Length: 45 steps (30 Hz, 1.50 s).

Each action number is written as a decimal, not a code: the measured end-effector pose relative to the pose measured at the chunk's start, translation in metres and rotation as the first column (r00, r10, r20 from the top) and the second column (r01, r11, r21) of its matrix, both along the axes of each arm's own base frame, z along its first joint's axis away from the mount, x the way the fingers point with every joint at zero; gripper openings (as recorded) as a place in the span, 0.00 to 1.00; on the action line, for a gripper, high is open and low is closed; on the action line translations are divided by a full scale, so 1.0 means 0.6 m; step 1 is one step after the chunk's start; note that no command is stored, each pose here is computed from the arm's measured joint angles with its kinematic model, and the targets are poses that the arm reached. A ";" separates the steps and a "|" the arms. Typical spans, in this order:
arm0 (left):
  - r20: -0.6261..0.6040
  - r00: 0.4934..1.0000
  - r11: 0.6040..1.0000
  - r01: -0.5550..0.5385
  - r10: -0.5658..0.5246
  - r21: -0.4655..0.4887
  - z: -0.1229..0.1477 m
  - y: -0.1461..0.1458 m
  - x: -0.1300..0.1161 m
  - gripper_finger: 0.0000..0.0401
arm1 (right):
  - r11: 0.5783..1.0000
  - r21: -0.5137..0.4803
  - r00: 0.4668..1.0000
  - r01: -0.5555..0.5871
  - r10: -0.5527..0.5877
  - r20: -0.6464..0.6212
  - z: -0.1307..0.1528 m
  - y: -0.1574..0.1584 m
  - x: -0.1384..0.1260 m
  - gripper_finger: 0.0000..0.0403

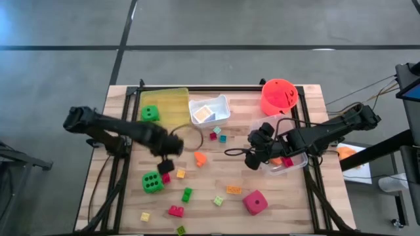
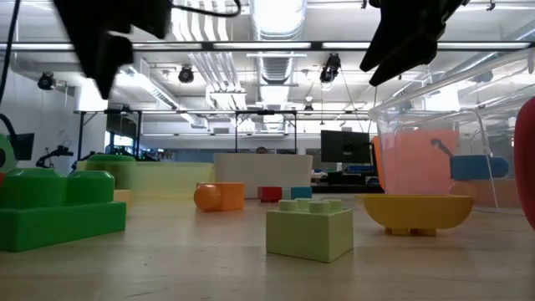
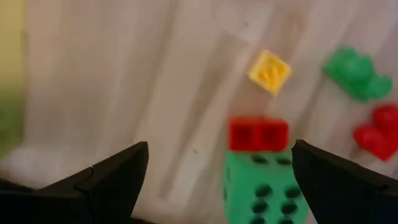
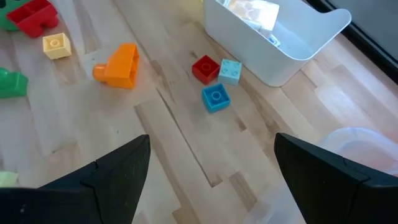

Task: Pick & Place Toys
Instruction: Put the green dice into the yellow bin

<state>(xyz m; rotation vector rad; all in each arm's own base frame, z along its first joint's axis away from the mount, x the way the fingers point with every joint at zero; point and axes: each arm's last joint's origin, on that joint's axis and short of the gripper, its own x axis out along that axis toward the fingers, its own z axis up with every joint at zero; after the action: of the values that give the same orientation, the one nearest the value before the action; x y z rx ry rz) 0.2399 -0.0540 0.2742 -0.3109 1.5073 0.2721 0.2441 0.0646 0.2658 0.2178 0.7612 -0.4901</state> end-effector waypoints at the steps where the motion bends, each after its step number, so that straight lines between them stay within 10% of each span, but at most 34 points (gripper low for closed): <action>1: -0.004 1.000 1.000 0.013 -0.013 0.000 -0.001 -0.015 -0.004 0.95 | 1.000 0.003 1.000 -0.003 0.003 -0.001 0.000 0.000 0.000 0.84; 25: -0.161 0.985 0.998 0.063 -0.066 -0.026 -0.079 -0.126 -0.085 0.95 | 0.999 0.003 0.999 -0.044 0.044 0.003 -0.001 0.021 -0.005 0.84; 45: 0.024 0.986 0.982 0.165 -0.164 -0.090 -0.081 -0.120 -0.095 0.95 | 0.998 -0.030 0.996 -0.050 0.047 -0.082 -0.037 0.029 0.017 0.84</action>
<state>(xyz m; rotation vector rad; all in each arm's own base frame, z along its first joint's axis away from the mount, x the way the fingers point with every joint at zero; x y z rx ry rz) 0.1832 -0.1257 0.2258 -0.2587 1.5219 0.0687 0.2540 0.0818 0.2438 0.1501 0.8356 -0.4666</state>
